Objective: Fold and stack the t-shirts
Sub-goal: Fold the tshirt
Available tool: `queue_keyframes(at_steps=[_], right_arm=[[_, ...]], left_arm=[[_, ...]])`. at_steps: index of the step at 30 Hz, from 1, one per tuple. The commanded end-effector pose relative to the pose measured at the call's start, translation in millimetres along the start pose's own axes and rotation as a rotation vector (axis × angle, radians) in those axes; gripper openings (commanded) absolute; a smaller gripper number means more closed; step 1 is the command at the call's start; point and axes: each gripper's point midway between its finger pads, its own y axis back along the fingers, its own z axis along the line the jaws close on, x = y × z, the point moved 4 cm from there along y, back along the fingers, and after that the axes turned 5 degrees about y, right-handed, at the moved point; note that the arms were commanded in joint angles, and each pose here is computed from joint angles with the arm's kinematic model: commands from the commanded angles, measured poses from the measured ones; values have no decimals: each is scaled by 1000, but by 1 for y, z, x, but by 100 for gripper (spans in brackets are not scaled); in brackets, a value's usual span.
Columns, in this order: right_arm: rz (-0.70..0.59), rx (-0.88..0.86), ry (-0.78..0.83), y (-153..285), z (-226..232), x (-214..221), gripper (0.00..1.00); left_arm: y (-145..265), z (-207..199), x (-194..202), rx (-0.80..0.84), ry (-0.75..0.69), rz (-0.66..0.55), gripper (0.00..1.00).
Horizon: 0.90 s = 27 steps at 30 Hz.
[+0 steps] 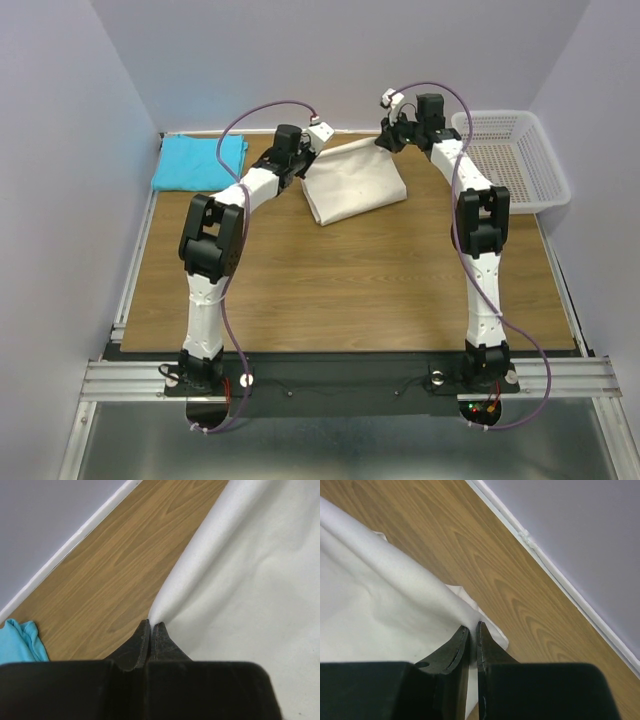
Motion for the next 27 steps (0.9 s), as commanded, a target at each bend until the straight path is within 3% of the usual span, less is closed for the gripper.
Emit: queue_keyframes(at_steps=[1,11,12,13,14,15,16,17,18,19,21,22,27], right_arm=[[-19,37,13,-11,-5,3,1],[10,68,4,-20,-4,13,1],[11,77,6,-21,-5,11,6],[19,92,-6,-24,-6,14,11],[39,139,-10,-25,-10,14,31],[47,169,-18,-27,-11,14,41],[41,204,-42,-30,-15,12,49],[42,238,-58,-29,-18,10,55],[52,309,-77,-29,-23,8,69],[23,350,-115,-27,-27,-1,70],[4,415,-155,-21,-35,-9,74],[-14,433,-179,-19,-37,-15,77],[-37,429,-200,-4,-31,-31,75]], left_arm=[[-1,15,-26,-37,14,-61,0],[-10,19,-25,-55,20,-43,0],[-11,20,-25,-61,24,-41,0],[-12,21,-26,-69,42,-37,16],[-13,26,-29,-101,58,-39,25],[-13,29,-33,-115,73,-45,33],[-14,30,-36,-118,92,-53,49],[-10,39,-47,-169,130,-73,58],[-8,44,-52,-183,154,-86,59],[-2,51,-66,-209,202,-123,70],[7,65,-78,-246,257,-159,78],[13,72,-85,-265,277,-185,93],[51,81,-117,-191,353,-307,94]])
